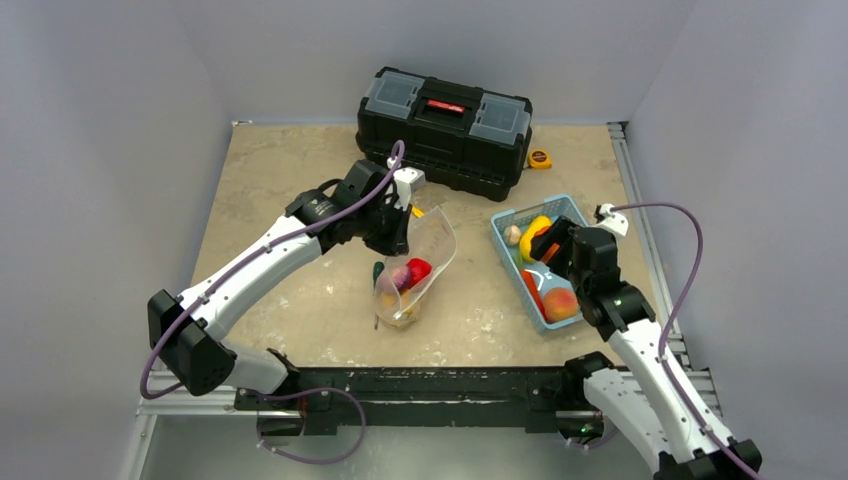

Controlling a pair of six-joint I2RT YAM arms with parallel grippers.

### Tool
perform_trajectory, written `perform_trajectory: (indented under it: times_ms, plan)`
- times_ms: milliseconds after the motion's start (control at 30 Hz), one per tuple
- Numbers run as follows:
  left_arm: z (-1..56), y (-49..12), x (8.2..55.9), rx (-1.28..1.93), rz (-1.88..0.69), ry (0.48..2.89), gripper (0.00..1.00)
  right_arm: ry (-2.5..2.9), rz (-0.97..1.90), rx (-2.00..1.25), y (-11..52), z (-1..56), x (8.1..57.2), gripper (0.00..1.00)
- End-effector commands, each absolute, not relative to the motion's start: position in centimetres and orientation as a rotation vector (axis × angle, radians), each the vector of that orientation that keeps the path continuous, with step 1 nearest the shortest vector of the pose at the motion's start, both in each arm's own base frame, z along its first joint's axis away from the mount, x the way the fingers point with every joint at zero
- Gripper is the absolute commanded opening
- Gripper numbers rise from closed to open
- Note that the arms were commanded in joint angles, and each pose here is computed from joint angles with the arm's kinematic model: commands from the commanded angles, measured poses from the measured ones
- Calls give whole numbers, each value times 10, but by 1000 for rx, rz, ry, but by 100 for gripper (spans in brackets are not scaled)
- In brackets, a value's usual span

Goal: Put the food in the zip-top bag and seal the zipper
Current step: Pick up the fake vegetable from the bin, then place the fake vegetable in the zipper food storage bag.

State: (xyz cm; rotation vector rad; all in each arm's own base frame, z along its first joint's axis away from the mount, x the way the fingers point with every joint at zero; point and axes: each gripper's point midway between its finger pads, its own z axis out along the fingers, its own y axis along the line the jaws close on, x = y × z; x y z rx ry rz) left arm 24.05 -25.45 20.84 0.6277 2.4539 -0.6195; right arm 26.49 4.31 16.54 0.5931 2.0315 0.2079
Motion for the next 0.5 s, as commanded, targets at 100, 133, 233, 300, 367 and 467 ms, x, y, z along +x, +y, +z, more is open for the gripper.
perform_trajectory:
  times_ms: [100, 133, 233, 300, 367, 467]
  plan:
    - [221, -261, 244, 626, -654, 2421, 0, 1968, 524, 311, 94, 200, 263, 0]
    - [221, -261, 244, 625, -656, 2422, 0, 1970, 554, 288, 100, 202, 264, 0]
    - [221, -261, 243, 626, -660, 2421, 0, 2003, 643, 221, 118, 206, 263, 0]
    - [222, -261, 243, 625, -661, 2419, 0, 2012, 747, 175, 134, 212, 260, 0]
    - [223, -261, 243, 624, -661, 2415, 0, 1989, 821, 144, 144, 222, 258, 0]
    - [224, -260, 243, 624, -660, 2414, 0, 1941, 865, 137, 147, 239, 254, 0]
